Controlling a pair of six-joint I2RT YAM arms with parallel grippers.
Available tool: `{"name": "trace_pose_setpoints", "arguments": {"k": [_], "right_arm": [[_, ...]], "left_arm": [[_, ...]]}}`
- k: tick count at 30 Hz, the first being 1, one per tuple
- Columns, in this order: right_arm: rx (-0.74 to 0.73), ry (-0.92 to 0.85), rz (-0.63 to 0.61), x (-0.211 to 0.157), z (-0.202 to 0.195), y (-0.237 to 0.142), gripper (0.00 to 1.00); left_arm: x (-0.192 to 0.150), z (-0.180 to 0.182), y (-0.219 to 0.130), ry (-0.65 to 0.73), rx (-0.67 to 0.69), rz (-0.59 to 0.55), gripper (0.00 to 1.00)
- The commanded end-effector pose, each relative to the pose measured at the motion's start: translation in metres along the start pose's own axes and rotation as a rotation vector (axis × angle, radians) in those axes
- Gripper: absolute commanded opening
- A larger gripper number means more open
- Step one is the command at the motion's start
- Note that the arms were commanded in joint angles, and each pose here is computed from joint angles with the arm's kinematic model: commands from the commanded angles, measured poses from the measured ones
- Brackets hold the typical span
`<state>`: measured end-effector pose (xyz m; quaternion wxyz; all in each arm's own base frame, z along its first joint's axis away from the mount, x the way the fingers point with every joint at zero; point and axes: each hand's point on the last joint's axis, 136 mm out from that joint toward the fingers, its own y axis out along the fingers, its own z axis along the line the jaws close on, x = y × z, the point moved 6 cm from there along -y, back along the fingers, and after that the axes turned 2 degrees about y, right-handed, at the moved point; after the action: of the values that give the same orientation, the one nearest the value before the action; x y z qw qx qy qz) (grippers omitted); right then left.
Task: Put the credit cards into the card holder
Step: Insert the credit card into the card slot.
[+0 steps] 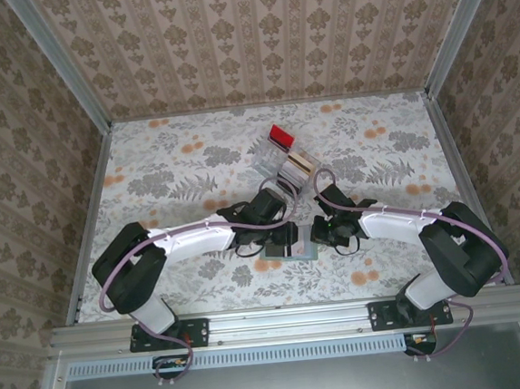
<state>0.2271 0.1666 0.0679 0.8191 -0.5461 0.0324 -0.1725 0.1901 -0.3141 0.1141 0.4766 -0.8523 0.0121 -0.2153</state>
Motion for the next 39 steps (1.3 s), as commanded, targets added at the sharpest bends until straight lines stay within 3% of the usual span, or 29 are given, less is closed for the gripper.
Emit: {"name": "trace_pose_setpoints", "arguments": {"k": [1, 23, 33, 39], "right_arm": [[-0.098, 0.021, 0.054, -0.015, -0.024, 0.015, 0.15], [-0.099, 0.025, 0.057, -0.016, -0.026, 0.016, 0.15], [-0.099, 0.026, 0.052, -0.016, -0.025, 0.016, 0.15], [-0.067, 0.011, 0.025, -0.010, -0.016, 0.004, 0.17]], "left_arm": [[0.006, -0.009, -0.003, 0.022, -0.028, -0.006, 0.46], [-0.003, -0.015, 0.037, 0.000, -0.048, 0.107, 0.40], [0.001, -0.021, 0.032, 0.010, -0.083, 0.080, 0.40], [0.007, -0.019, 0.009, 0.012, -0.068, 0.000, 0.43]]}}
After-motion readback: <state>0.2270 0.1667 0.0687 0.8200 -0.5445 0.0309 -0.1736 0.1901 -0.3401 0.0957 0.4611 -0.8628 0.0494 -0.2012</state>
